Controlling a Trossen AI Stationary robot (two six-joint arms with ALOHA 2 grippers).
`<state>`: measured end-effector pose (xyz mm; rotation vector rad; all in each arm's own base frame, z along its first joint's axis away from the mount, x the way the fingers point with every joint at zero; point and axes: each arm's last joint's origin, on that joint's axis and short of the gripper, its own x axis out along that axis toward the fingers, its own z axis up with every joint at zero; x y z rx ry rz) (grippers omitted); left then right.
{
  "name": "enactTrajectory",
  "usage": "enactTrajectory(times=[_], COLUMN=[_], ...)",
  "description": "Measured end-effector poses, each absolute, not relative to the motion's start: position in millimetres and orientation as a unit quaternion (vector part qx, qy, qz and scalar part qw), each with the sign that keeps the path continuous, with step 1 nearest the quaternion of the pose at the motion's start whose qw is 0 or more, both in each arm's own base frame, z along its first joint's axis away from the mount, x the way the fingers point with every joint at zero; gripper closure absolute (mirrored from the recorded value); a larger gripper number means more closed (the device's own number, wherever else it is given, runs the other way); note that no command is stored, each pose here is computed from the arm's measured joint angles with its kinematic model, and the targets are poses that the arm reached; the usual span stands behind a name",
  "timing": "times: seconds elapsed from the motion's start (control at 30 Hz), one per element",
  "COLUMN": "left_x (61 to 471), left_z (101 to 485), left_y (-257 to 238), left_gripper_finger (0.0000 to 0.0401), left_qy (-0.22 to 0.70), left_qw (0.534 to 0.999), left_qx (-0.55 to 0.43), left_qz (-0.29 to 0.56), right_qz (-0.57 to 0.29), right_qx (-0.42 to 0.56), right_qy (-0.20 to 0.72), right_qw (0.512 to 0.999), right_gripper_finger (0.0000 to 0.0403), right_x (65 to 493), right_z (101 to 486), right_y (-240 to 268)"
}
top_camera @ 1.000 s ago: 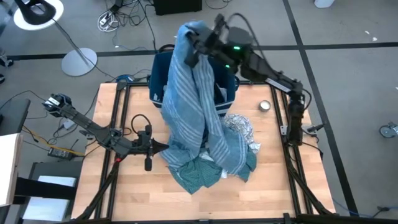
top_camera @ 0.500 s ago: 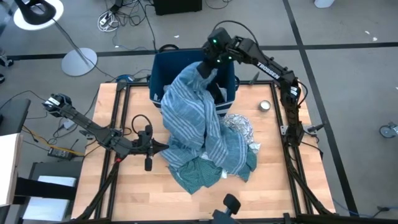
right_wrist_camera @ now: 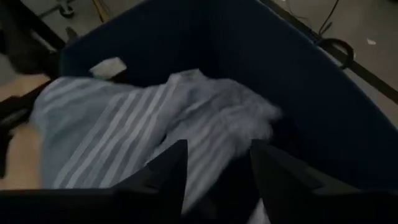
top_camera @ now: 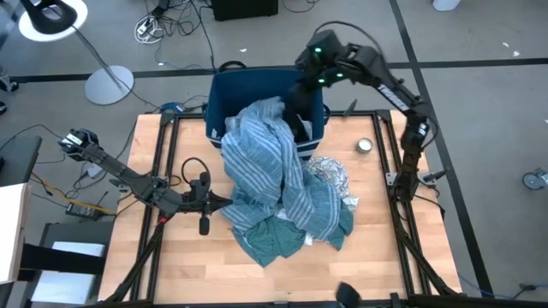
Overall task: Sort clothes
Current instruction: Put the blue checkered polo into the blue laundry organizer
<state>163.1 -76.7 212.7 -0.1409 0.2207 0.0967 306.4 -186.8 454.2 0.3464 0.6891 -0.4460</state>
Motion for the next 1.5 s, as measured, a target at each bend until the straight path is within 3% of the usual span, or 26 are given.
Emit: enactTrajectory(times=[0.37, 0.6, 0.73, 1.0, 1.3, 1.5], left_x=[163.1, 163.2, 163.2, 163.2, 163.2, 163.2], left_z=[212.6, 212.9, 212.9, 212.9, 212.8, 212.8], left_y=[-76.6, -76.7, -76.7, -76.7, -76.7, -76.7], left_gripper_finger=[0.0401, 0.0401, 0.0401, 0.04, 0.04, 0.04], left_qy=[0.11, 0.108, 0.108, 0.108, 0.108, 0.108], left_qw=[0.99, 0.99, 0.989, 0.989, 0.989, 0.989], left_qx=[-0.075, -0.077, -0.083, -0.087, -0.088, -0.088], left_qz=[0.049, 0.049, 0.049, 0.05, 0.05, 0.05], right_qz=[-0.162, -0.152, -0.193, -0.163, -0.158, -0.148], right_qx=[0.109, 0.076, 0.047, 0.053, 0.075, 0.112], right_qy=[0.389, 0.399, 0.417, 0.405, 0.367, 0.374], right_qw=[0.9, 0.901, 0.887, 0.898, 0.914, 0.909], right_gripper_finger=[0.0222, 0.0225, 0.0231, 0.0233, 0.0232, 0.0243], right_x=[240.8, 226.8, 227.7, 246.6, 275.7, 289.5], right_z=[497.7, 490.4, 461.0, 372.9, 269.2, 219.9], right_y=[-75.6, -10.0, 11.9, 39.8, 44.0, 39.9])
